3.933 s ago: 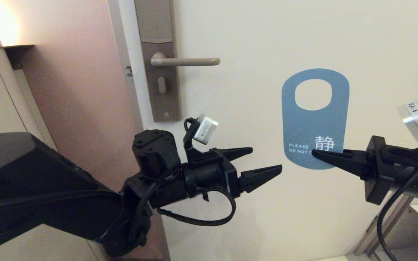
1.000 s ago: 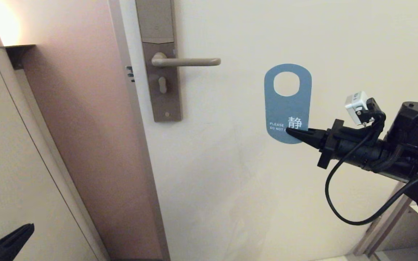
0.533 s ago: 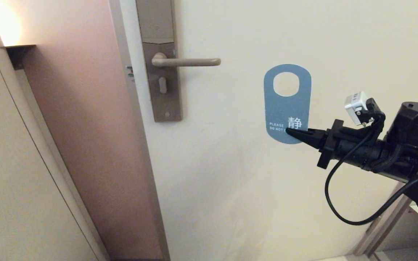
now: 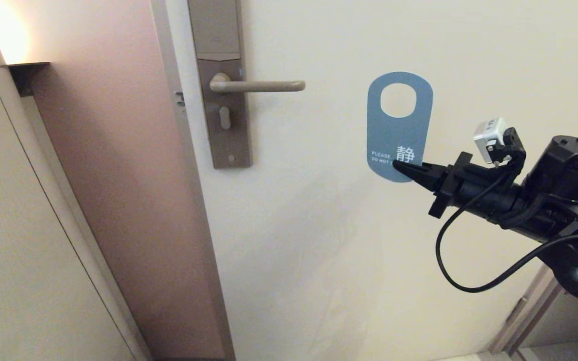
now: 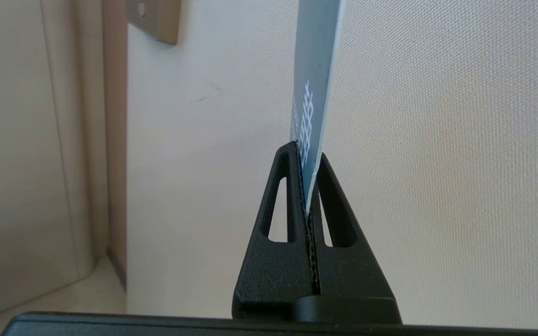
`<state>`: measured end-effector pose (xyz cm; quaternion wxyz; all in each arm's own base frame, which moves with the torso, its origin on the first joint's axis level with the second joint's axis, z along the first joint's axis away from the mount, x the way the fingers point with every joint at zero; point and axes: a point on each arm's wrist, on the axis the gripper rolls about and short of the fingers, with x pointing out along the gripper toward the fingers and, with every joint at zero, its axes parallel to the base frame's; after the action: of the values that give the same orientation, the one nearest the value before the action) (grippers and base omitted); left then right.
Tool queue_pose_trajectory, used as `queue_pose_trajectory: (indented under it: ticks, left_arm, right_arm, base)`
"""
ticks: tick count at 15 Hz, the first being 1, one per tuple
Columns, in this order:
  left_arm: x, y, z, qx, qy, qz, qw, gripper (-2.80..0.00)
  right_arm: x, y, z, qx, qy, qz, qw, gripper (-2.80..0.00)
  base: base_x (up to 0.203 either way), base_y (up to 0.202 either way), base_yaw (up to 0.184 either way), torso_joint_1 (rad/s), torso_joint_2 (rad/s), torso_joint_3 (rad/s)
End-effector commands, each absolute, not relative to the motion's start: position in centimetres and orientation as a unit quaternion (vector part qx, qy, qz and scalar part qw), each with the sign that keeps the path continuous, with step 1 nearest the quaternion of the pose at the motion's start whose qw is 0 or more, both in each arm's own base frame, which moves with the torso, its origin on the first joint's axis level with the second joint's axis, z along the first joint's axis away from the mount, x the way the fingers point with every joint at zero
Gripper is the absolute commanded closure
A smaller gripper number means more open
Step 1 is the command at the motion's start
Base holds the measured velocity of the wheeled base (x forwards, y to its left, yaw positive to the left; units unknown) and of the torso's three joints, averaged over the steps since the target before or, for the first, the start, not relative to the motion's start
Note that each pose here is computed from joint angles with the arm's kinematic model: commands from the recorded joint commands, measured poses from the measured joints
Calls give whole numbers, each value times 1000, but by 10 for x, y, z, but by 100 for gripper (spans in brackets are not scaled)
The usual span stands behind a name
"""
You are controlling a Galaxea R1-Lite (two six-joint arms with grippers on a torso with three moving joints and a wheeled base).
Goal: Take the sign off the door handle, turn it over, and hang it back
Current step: Hang the sign back with the other side facing out
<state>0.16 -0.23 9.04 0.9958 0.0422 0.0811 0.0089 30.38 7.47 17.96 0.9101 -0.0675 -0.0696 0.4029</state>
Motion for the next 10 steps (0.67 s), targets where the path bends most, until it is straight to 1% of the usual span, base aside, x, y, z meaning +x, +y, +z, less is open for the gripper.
queue_pose_trajectory:
  ticks: [1,7,10]
  left_arm:
    - [2,-2,91,42,82,9,996,0]
    - [2,-2,90,-8,82,14,997,0]
    - [2,-2,90,-62,81,18,995,0]
  right_arm:
    - [307,81,174,-67,-68,407,908,0]
    - [307,100,172,-66,-74,427,899,0]
    - [309,101,168,-65,-69,426,900,0]
  base:
    - [0,0,0,0,0,0]
    - [0,0,0,0,0,0]
    - [0,0,0,0,0,0]
